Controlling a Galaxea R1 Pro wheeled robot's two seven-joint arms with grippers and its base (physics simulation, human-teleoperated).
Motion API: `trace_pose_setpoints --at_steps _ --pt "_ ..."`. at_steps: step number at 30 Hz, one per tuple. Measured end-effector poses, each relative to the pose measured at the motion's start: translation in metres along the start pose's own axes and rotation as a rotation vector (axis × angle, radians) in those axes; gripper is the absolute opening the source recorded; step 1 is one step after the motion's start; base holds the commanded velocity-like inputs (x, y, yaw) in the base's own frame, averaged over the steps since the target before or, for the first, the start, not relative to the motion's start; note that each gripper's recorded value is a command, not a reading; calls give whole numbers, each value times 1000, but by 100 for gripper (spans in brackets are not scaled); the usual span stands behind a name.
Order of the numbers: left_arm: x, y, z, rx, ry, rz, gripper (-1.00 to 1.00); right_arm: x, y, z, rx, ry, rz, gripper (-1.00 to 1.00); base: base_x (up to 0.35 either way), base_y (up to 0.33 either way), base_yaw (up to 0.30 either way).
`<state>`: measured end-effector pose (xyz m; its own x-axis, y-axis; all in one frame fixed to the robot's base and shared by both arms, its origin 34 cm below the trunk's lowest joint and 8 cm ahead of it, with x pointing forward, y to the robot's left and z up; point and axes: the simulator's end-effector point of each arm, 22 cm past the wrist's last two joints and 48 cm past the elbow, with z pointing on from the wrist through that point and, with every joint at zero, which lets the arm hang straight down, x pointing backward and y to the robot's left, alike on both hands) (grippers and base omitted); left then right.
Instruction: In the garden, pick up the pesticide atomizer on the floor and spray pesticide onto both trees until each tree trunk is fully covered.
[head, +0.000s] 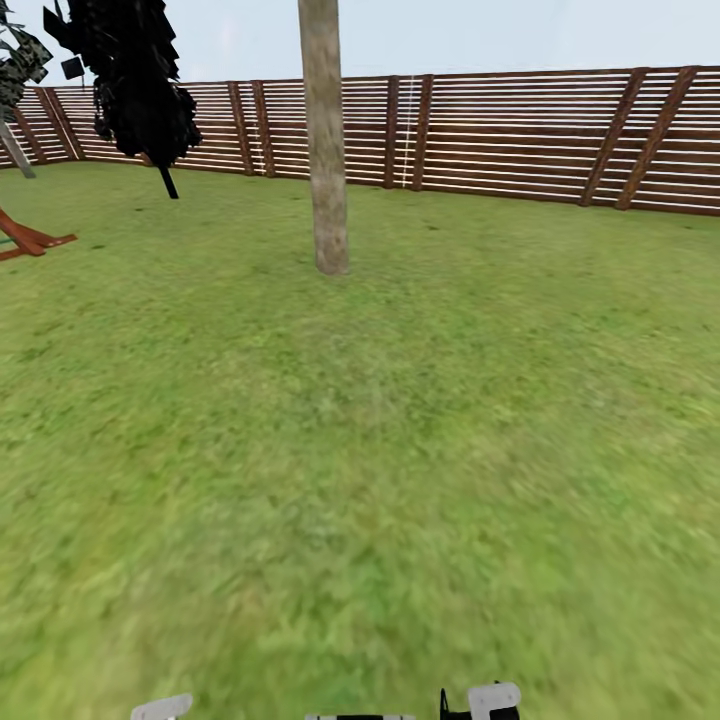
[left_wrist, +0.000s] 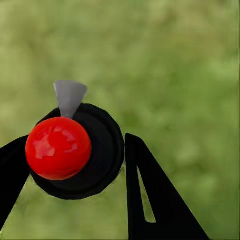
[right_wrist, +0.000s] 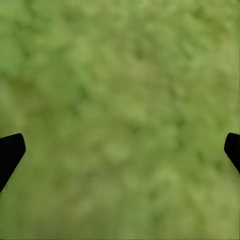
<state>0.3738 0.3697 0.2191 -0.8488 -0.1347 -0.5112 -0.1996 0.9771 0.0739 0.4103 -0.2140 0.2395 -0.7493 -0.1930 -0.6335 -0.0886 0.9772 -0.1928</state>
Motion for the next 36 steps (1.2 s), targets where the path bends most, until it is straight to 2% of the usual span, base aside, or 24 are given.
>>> trace_pose_setpoints --at_steps 36 --pt "0 0 0 0 0 0 -100 0 0 0 0 0 0 100 336 80 0"
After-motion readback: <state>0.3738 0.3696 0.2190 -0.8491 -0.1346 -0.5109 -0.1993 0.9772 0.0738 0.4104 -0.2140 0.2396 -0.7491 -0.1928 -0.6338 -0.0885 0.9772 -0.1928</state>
